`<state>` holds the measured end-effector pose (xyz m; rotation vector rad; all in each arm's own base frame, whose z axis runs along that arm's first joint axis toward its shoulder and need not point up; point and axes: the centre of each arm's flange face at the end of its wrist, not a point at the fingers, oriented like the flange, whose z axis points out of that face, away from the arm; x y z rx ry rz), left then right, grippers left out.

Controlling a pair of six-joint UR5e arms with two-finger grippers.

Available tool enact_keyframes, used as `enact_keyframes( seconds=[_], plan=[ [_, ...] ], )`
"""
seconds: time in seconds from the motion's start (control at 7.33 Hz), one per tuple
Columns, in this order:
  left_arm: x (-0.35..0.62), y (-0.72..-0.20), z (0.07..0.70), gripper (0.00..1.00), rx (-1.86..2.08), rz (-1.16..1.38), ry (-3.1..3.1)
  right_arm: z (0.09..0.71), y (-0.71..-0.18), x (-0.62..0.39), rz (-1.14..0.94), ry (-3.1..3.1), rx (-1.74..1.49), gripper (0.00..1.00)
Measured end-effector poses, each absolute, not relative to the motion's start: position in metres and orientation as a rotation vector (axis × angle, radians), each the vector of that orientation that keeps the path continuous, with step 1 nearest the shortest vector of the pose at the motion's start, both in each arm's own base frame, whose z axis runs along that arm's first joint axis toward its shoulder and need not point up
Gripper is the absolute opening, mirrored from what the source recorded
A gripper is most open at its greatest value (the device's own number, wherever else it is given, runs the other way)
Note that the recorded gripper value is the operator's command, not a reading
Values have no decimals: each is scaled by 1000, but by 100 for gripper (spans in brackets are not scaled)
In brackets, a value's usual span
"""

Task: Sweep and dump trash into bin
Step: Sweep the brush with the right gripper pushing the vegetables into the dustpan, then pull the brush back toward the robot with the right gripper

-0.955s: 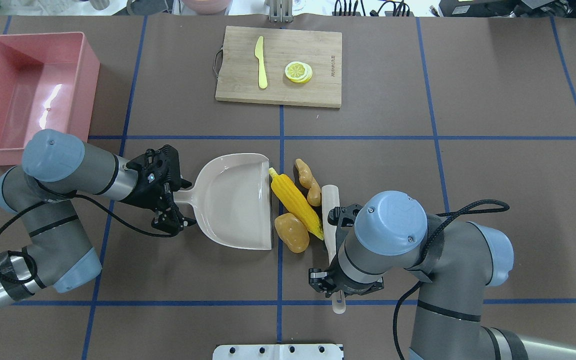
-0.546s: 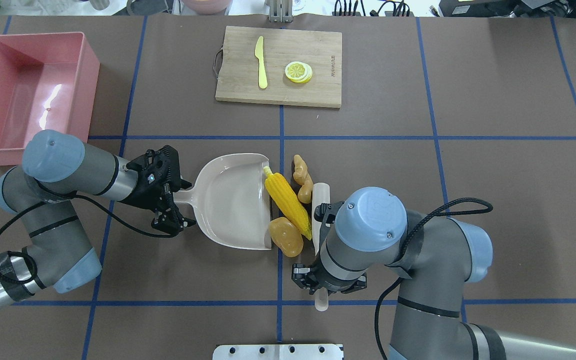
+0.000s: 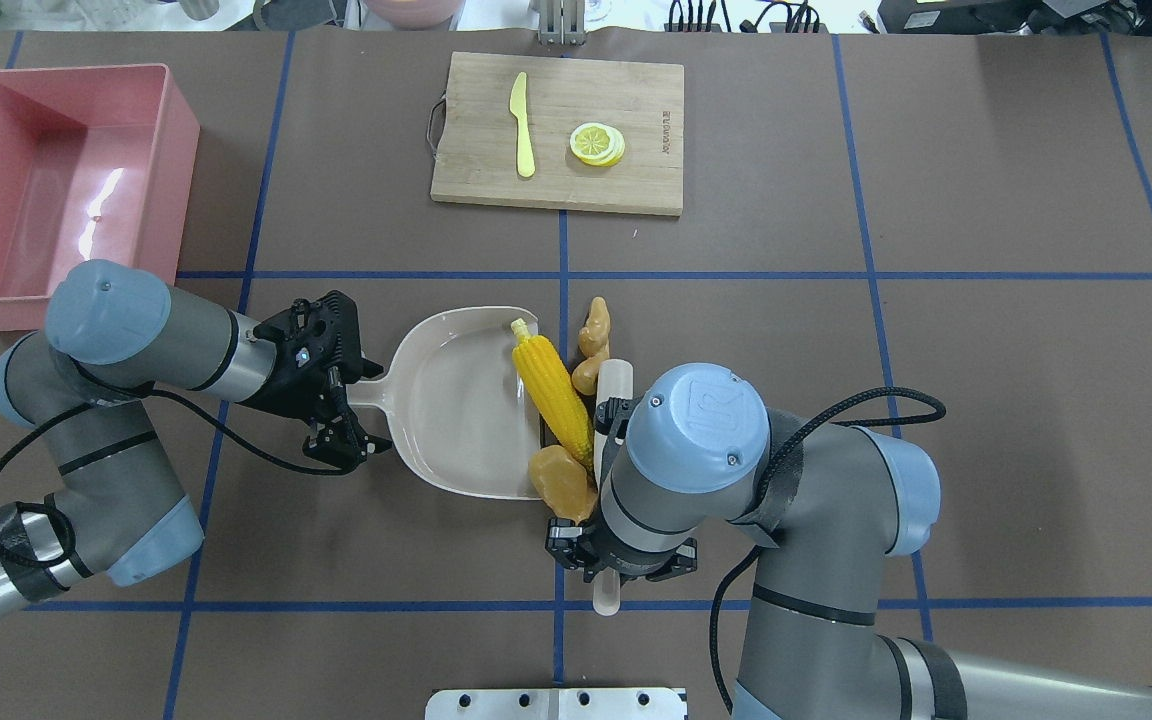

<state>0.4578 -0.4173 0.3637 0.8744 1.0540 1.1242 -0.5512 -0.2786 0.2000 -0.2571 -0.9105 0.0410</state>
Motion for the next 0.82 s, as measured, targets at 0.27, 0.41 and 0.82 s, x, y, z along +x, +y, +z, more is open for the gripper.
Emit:
enact_keyframes(
  seconds=[0.27, 0.41, 0.82],
  plan=[
    [458, -417, 364, 97, 874, 1124, 1054, 203, -296, -538, 56, -906, -283, 0],
    [458, -417, 364, 97, 874, 1124, 1054, 202, -303, -528, 69, -898, -296, 0],
    [458, -417, 365, 97, 872, 1124, 1054, 177, -287, -482, 86, -853, -364, 0]
  ],
)
